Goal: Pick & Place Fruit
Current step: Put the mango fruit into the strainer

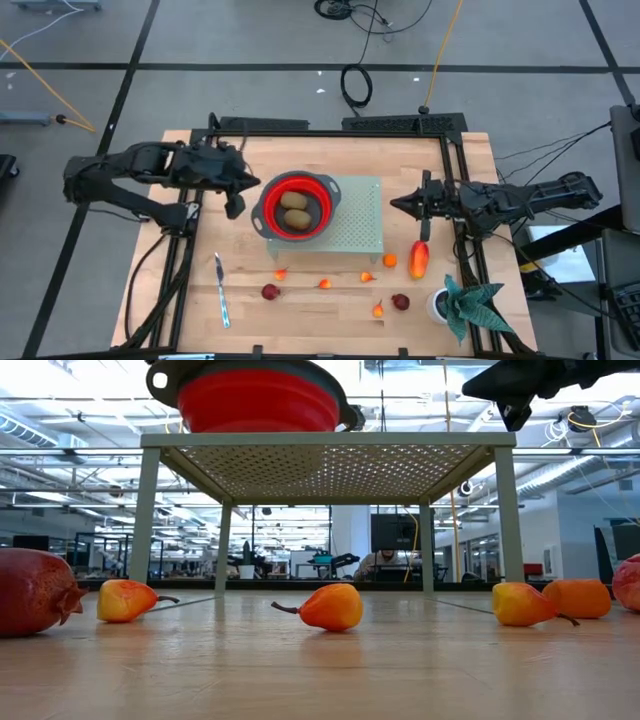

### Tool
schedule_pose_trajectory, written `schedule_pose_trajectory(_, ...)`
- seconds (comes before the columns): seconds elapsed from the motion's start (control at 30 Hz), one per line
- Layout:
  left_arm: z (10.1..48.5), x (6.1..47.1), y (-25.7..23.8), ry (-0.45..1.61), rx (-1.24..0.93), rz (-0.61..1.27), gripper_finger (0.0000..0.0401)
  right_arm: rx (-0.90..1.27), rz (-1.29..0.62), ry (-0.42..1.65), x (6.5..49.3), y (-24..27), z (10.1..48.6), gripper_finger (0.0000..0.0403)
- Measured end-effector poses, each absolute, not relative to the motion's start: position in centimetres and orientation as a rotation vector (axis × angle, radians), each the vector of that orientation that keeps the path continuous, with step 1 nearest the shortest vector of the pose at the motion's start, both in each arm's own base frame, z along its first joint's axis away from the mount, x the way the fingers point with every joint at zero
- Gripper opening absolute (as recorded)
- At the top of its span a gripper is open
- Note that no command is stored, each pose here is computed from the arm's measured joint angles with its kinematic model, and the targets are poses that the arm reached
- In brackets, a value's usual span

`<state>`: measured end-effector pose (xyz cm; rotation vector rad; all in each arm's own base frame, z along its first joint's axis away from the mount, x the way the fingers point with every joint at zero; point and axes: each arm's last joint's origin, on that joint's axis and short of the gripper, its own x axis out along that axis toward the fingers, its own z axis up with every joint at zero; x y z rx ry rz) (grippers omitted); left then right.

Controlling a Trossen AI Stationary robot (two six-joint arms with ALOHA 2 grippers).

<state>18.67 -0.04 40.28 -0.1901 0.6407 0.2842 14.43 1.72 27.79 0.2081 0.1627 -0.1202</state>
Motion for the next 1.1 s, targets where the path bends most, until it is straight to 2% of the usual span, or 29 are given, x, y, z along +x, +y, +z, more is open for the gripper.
schedule_pose_trajectory(0.4, 37.3, 13.6, -0.2, 0.437, -0.265, 0.197, 0.0004, 0.021, -0.006, 0.223, 15.3, 2.2, 27.2, 0.0000)
schedule_pose_trajectory(0.9, 32.3, 9.1, 0.1, 0.242, -0.286, 0.164, 0.0009, -0.029, 0.050, 0.260, 15.5, 2.4, 27.3, 0.0000)
schedule_pose_trajectory(1.1, 30.4, 7.1, 0.2, 0.177, -0.294, 0.154, 0.0003, -0.045, 0.051, 0.395, 15.6, 2.5, 28.6, 0.0000)
